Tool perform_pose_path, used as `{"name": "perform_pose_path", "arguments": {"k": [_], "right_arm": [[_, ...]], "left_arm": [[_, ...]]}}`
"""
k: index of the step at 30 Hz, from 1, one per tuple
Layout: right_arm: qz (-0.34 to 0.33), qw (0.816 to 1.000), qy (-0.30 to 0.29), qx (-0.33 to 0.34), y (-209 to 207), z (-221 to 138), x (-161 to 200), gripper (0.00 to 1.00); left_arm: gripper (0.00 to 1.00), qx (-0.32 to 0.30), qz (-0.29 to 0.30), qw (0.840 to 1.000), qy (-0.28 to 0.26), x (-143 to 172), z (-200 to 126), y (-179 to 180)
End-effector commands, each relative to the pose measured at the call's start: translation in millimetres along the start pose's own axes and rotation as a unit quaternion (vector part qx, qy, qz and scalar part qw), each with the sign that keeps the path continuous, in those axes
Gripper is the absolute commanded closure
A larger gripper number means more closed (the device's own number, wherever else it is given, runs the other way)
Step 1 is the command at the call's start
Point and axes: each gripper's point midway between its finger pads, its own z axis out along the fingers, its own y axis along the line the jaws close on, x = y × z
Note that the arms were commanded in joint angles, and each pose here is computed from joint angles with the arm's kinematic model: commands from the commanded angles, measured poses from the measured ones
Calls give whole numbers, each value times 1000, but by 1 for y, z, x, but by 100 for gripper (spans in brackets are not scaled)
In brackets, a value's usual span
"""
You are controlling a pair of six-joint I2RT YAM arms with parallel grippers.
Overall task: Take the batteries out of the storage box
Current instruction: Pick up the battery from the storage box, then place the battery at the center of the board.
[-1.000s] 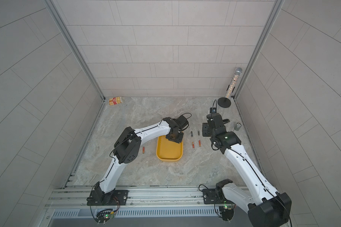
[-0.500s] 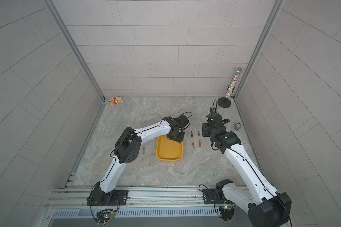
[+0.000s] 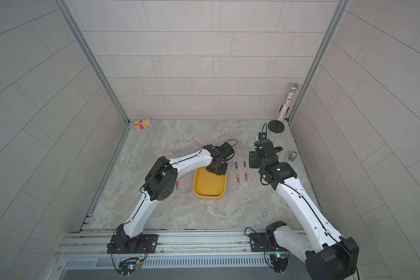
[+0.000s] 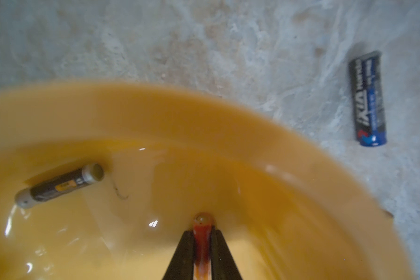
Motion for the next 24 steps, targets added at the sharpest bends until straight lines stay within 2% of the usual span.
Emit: {"name": "perform_pose_path", "arguments": {"k": [1,4,6,11,14,16,18,21,24], "right_arm": [[1,1000,-4,-2,1,-1,-1,45],[1,1000,-3,-7,3,0,-1,45],[-3,1000,3,-11,5,2,1,45],[-15,1000,7,-24,13,1,4,45],[-26,999,6,-37,23,0,5,45],[-37,998,8,-51,34,0,8,45],[-56,995,9,-78,53,-2,13,44],[-81,991,7,-108,80,-5,22,44],[-100,986,10,-133,103,-5,31,43]], "left_arm": [[92,-29,8,999,31,17,13,13],[99,-23,9,1000,13,9,-5,11],[100,-18,10,1000,-1,3,-24,10],[100,-12,8,998,-65,-13,-97,21],[100,-10,0,996,-85,-10,-135,42],[100,-25,-16,995,-95,-1,-153,71],[100,-56,-37,993,-92,16,-166,114],[100,-104,-83,988,-75,51,-167,187],[100,-122,-147,981,-37,93,-150,252]]}}
